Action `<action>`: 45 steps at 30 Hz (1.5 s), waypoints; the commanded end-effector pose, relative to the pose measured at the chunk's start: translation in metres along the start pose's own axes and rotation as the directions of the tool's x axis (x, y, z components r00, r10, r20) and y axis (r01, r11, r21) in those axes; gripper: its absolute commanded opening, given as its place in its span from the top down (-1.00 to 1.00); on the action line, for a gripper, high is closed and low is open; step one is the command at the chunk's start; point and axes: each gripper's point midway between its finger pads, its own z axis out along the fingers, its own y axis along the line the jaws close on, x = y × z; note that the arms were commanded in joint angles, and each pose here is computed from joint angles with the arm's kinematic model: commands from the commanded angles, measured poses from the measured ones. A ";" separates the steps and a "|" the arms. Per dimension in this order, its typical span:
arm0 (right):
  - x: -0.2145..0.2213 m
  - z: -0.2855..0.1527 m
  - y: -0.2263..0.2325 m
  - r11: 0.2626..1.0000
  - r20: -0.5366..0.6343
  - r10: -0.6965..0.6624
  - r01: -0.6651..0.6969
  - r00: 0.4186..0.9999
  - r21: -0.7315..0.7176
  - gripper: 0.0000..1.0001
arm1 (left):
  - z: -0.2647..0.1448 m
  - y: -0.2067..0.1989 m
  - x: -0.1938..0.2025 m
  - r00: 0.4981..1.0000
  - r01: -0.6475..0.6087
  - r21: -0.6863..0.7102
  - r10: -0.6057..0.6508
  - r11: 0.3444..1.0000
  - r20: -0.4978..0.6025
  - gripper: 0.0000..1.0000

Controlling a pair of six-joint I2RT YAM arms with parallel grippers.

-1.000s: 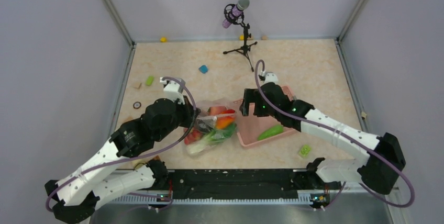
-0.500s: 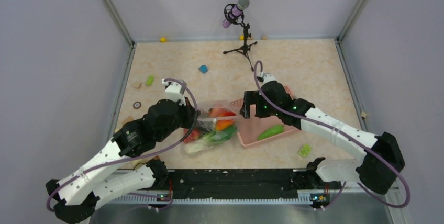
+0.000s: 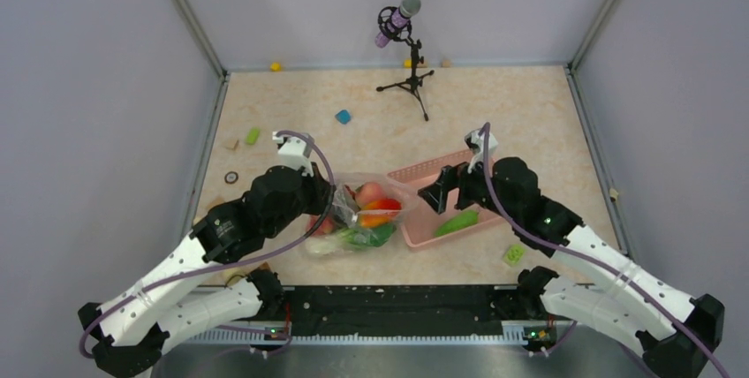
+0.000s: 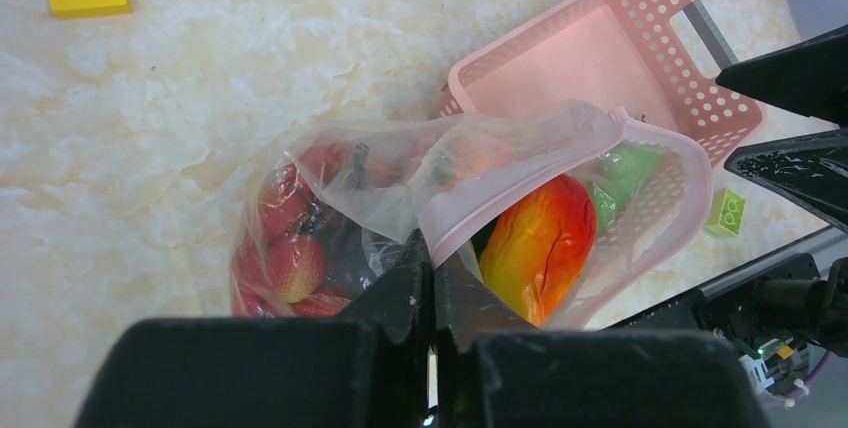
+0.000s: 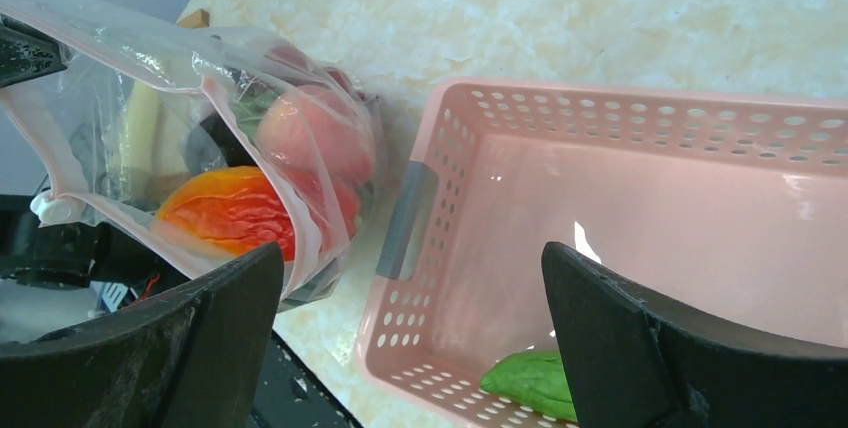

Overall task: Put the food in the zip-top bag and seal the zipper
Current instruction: Adjust the zipper food storage bag at the center of the board, then pick up the fake vegetable from the bin.

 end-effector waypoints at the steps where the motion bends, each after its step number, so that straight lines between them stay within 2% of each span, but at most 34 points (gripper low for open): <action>1: -0.014 -0.003 -0.007 0.999 0.066 -0.007 0.005 0.998 0.037 -0.97 | -0.002 -0.004 -0.018 0.999 0.006 0.011 -0.006 1.000 0.050 1.00; 2: -0.013 -0.003 -0.010 0.998 0.066 0.008 -0.012 0.998 0.057 -0.97 | -0.002 -0.004 -0.018 0.999 0.006 0.010 -0.006 1.000 0.050 1.00; 4: -0.006 -0.002 -0.036 0.975 0.054 0.060 -0.070 0.997 0.209 -0.97 | -0.002 -0.005 -0.017 0.999 0.006 0.011 -0.006 1.000 0.049 1.00; 6: 0.008 -0.006 -0.073 0.899 0.007 0.107 -0.100 0.994 0.427 -0.97 | -0.002 -0.004 -0.017 0.999 0.006 0.010 -0.007 1.000 0.050 1.00; 8: 0.019 -0.015 -0.106 0.786 -0.040 0.120 -0.070 0.992 0.615 -0.97 | -0.002 -0.004 -0.017 0.999 0.007 0.009 -0.007 1.000 0.051 1.00; 10: 0.026 -0.019 -0.119 0.715 -0.082 0.143 -0.046 0.986 0.697 -0.97 | -0.002 -0.003 -0.017 0.999 0.007 0.006 -0.007 1.000 0.051 1.00; 12: 0.031 -0.021 -0.124 0.678 -0.100 0.168 -0.041 0.981 0.734 -0.97 | -0.002 -0.002 -0.017 0.999 0.007 0.003 -0.007 1.000 0.052 1.00; 17: 0.045 -0.025 -0.135 0.652 -0.126 0.197 -0.034 0.972 0.757 -0.97 | -0.002 -0.002 -0.017 0.999 0.009 0.004 -0.009 1.000 0.052 1.00; 20: 0.060 -0.025 -0.142 0.646 -0.179 0.280 -0.047 0.943 0.761 -0.97 | -0.002 -0.002 -0.018 0.998 0.008 0.004 -0.008 1.000 0.054 1.00; 27: 0.084 -0.002 -0.136 0.712 -0.267 0.375 -0.092 0.888 0.696 -0.97 | -0.003 0.000 -0.020 0.998 0.013 -0.002 -0.013 1.000 0.060 1.00; 33: 0.099 0.003 -0.142 0.720 -0.305 0.421 -0.110 0.854 0.686 -0.97 | -0.003 0.001 -0.020 0.998 0.015 -0.002 -0.015 1.000 0.061 1.00; 39: 0.114 0.010 -0.138 0.744 -0.365 0.447 -0.113 0.817 0.658 -0.97 | -0.004 0.001 -0.021 0.998 0.017 -0.001 -0.017 1.000 0.065 1.00; 45: 0.129 0.028 -0.123 0.803 -0.436 0.463 -0.157 0.772 0.574 -0.97 | -0.005 0.002 -0.022 0.997 0.019 0.000 -0.019 1.000 0.069 1.00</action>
